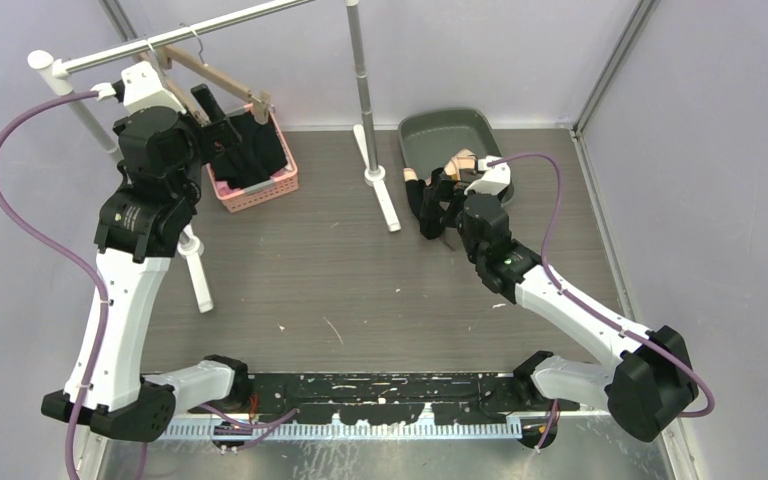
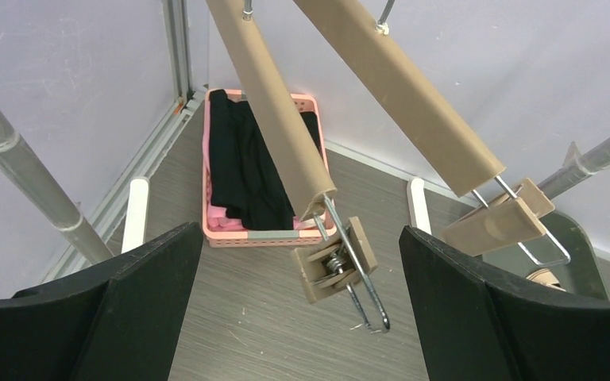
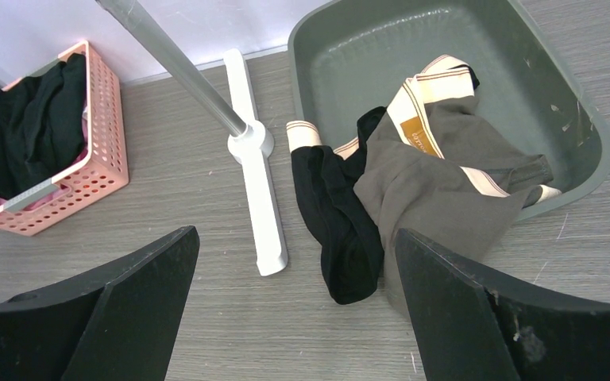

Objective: Clip the underwear to the hanger
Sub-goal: Pick up the hanger from the clothesline, then open the clamp at the hanger.

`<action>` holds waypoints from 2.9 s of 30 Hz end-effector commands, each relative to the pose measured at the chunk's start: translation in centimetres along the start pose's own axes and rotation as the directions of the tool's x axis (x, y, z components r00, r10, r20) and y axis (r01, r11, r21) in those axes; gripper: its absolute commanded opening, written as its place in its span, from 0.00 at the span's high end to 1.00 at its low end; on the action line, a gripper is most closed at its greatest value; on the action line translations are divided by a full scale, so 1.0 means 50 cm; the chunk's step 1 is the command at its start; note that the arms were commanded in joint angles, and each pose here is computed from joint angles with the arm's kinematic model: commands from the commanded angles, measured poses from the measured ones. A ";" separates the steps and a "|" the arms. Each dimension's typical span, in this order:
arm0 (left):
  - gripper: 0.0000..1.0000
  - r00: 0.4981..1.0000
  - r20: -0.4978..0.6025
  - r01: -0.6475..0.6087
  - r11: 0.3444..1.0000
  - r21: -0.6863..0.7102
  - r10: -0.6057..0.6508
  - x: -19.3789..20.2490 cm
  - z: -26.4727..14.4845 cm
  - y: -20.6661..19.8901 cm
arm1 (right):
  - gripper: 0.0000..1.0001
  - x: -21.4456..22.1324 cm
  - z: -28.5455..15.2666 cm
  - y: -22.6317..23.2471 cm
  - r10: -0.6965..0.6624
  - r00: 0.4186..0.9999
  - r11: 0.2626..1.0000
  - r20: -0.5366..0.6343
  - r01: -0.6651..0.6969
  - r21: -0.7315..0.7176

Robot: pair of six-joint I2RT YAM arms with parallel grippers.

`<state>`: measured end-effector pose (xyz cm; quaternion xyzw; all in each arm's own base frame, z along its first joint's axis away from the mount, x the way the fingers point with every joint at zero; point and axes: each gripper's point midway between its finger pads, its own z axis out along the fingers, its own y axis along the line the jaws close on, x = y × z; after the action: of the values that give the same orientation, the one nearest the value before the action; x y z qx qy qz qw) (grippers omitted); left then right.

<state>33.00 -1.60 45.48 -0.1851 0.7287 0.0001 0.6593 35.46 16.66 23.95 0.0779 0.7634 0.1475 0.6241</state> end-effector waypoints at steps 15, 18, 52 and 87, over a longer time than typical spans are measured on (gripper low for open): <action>0.22 0.991 0.103 0.079 0.994 0.073 -0.087 -0.057 -0.025 -0.019 | 0.00 -0.064 -0.012 0.013 0.038 0.996 0.999 0.086 -0.036 -0.025; 0.26 0.990 0.105 0.081 0.994 0.073 -0.088 -0.057 -0.026 -0.018 | 0.00 -0.064 -0.014 0.013 0.039 0.995 0.999 0.087 -0.037 -0.024; 1.00 0.988 0.135 0.069 0.995 0.069 -0.078 -0.066 -0.040 -0.005 | 0.00 -0.074 -0.023 0.009 0.044 0.994 0.999 0.098 -0.042 -0.026; 1.00 0.964 0.230 0.109 0.986 0.124 -0.135 -0.082 -0.153 0.055 | 0.00 -0.055 -0.008 0.005 0.031 0.996 0.999 0.079 -0.030 -0.012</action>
<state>25.80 0.50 47.50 -0.1921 0.6646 -0.0292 0.7215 35.11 16.30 25.22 0.0830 0.7528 0.1550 0.6343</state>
